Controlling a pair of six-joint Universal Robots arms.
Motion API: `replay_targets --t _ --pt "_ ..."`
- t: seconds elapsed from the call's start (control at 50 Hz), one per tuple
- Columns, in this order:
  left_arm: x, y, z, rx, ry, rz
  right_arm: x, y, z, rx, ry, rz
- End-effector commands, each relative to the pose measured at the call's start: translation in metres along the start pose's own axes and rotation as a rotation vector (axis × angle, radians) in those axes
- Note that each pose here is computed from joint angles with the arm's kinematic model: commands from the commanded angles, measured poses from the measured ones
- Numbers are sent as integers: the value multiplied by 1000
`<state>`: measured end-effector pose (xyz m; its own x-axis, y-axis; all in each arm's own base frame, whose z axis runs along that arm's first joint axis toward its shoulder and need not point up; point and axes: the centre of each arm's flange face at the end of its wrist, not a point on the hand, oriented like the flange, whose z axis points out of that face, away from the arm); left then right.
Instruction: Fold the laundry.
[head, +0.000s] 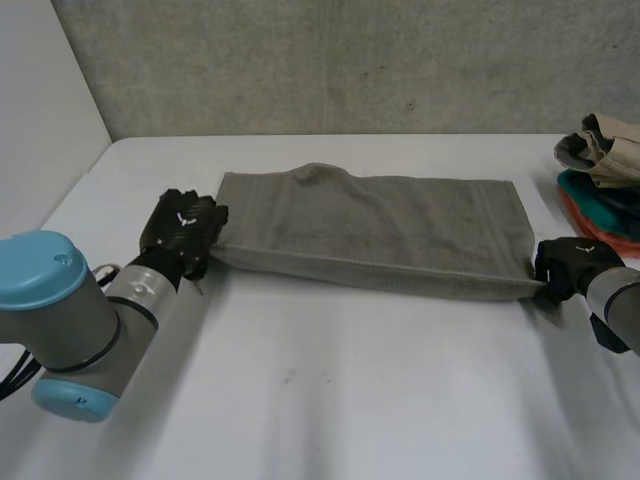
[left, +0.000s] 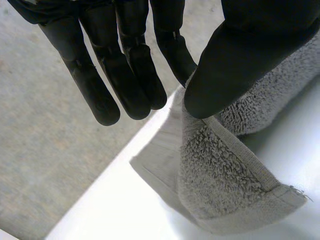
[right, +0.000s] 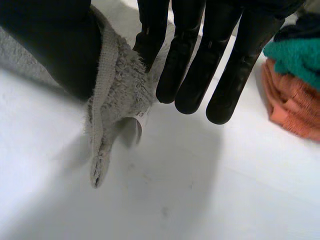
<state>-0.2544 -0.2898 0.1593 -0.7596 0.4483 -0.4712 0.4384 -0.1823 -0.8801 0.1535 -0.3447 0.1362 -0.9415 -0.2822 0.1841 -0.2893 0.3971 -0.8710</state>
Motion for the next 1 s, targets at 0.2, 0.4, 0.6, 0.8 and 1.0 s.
replay_targets --t 0.2,0.4,0.6,0.8,1.0 --pt "2 20 0 -100 29 -34 -10 2 -32 9 -6 -467" --pt "7 31 -4 -199 67 -143 -8 -5 -30 33 1 -398" --pt "15 34 -8 -240 98 -168 -7 -5 -29 33 -1 -388" --pt "5 18 -21 -240 84 -169 -7 -5 -28 36 0 -388" --pt "1 27 -28 -281 80 -172 -8 -5 -29 37 0 -390"
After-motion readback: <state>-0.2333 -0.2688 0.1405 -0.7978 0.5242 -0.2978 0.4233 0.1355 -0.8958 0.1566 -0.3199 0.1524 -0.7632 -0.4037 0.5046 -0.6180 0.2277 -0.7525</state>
